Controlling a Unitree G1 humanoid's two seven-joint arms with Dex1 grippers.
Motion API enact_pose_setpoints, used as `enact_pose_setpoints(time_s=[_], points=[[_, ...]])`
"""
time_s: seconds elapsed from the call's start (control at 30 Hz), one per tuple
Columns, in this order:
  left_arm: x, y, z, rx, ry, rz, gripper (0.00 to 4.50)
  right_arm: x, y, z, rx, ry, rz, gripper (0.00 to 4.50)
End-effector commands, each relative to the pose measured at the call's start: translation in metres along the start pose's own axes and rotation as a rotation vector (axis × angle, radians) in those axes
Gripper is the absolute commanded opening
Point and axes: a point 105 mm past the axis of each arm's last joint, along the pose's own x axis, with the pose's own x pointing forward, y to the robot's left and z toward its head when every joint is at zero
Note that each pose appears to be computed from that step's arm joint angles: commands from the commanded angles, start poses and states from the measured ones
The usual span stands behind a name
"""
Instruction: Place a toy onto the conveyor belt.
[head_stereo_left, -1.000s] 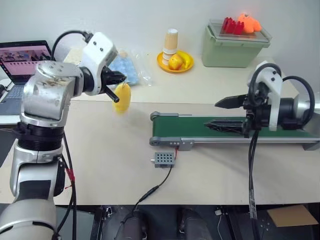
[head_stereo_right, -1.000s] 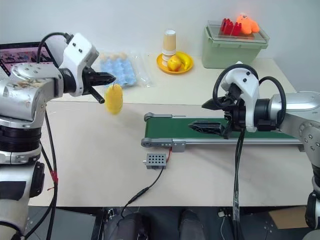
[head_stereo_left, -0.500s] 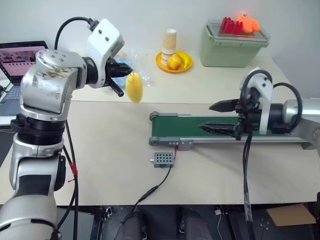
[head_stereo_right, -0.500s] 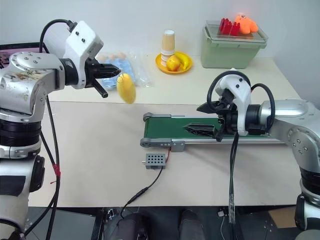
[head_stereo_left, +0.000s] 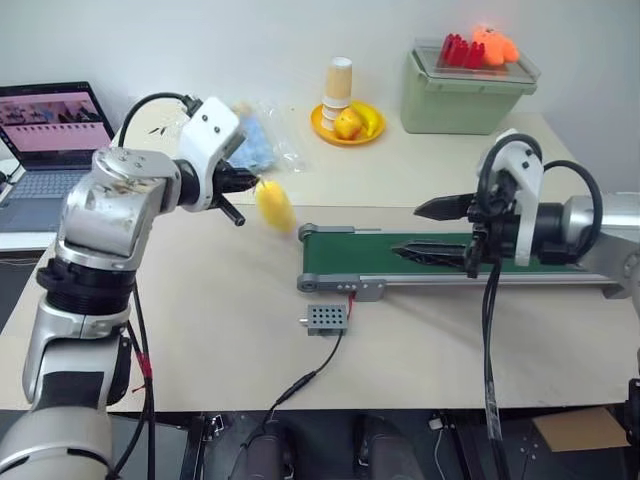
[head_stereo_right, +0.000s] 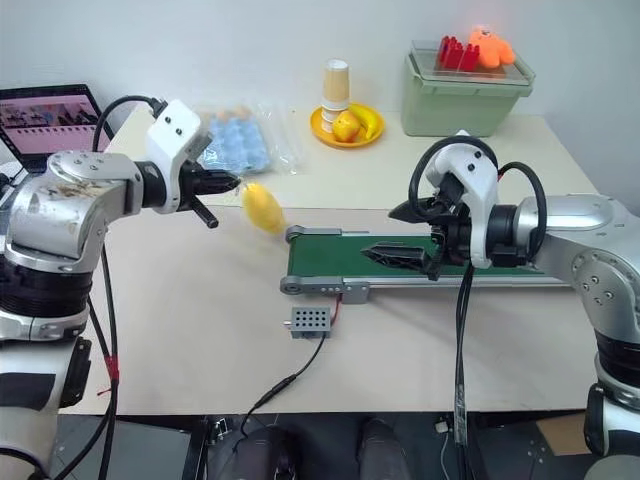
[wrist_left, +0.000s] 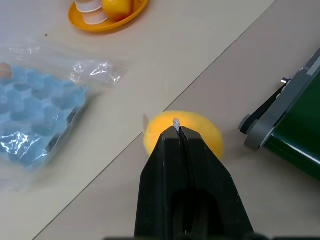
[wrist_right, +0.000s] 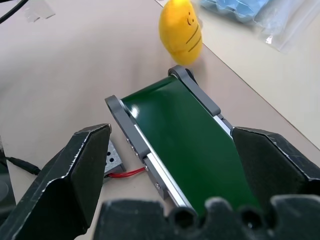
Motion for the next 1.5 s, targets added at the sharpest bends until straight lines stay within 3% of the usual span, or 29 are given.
enact_pose_setpoints(time_s=[0.03,0.37,0.63,0.73,0.77,0.83,0.93,1.1,1.2,1.3,1.5], points=[[-0.010,0.001,0.000,0.003,-0.022,0.039,0.01,-0.006,-0.003,0.009,-0.031,-0.003,-0.013,4.50],[-0.018,0.004,-0.062,-0.057,0.109,0.106,0.01,-0.003,-0.007,0.009,-0.037,0.011,0.012,4.50],[-0.019,-0.006,-0.087,-0.113,0.150,0.106,0.01,-0.003,-0.010,0.011,-0.050,0.024,0.029,4.50],[-0.019,-0.010,-0.092,-0.133,0.159,0.099,0.72,-0.004,-0.010,0.011,-0.055,0.027,0.033,4.50],[-0.020,-0.011,-0.094,-0.136,0.162,0.100,1.23,-0.003,-0.011,0.011,-0.057,0.028,0.034,4.50],[-0.021,-0.010,-0.096,-0.138,0.176,0.114,1.68,-0.003,-0.011,0.011,-0.060,0.029,0.035,4.50],[-0.023,-0.007,-0.093,-0.137,0.173,0.129,2.78,-0.003,-0.012,0.011,-0.062,0.032,0.038,4.50],[-0.026,0.001,-0.049,-0.104,0.074,0.135,4.43,-0.003,-0.013,0.010,-0.064,0.033,0.036,4.50],[-0.029,0.009,-0.015,-0.084,-0.009,0.152,4.43,-0.003,-0.014,0.010,-0.064,0.031,0.032,4.50],[-0.028,0.015,0.000,-0.063,-0.038,0.161,4.43,-0.002,-0.014,0.010,-0.064,0.029,0.027,4.50],[-0.014,0.022,-0.024,-0.077,0.022,0.168,4.43,-0.004,-0.014,0.011,-0.061,0.023,0.004,4.50]])
